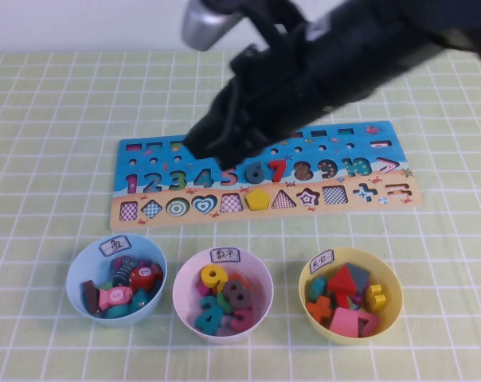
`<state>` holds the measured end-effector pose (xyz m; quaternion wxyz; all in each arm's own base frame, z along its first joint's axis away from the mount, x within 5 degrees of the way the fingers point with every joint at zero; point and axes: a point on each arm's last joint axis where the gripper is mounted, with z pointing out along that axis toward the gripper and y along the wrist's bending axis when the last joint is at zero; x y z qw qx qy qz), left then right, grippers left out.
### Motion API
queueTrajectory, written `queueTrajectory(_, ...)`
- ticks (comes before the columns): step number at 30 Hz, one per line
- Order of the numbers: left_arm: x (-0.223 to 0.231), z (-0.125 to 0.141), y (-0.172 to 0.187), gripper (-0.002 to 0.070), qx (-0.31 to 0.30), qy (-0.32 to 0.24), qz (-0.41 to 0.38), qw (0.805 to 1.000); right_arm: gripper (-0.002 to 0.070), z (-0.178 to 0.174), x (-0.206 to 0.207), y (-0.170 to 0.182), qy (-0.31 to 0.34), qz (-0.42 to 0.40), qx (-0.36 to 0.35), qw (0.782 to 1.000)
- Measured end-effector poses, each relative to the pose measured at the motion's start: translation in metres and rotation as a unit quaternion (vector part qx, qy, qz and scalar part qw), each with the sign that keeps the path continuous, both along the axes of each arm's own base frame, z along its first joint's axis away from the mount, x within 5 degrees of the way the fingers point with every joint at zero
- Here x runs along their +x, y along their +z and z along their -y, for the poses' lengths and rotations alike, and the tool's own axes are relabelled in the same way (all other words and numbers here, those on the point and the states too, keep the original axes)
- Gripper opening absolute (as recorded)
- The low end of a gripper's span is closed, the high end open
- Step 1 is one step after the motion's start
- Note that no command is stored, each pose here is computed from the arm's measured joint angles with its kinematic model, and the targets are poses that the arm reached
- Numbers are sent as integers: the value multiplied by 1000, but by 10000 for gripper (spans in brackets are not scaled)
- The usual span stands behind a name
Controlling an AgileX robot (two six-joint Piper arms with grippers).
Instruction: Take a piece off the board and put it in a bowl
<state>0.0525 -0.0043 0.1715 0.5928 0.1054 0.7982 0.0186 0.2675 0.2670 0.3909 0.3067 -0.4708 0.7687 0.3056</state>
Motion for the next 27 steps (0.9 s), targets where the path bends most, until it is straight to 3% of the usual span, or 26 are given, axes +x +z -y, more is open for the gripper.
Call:
queueTrajectory(15,0,0,0,-5,0,0,0,1000,-15,107,-112,-9,-112,94,85,986)
queueTrajectory(21,0,0,0,-4,0,0,0,1000,-15,123,-132,-24,-95,73,52,992)
queueTrajectory(27,0,0,0,-5,0,0,0,1000,-15,138,-129,-50,-145,115,43,982)
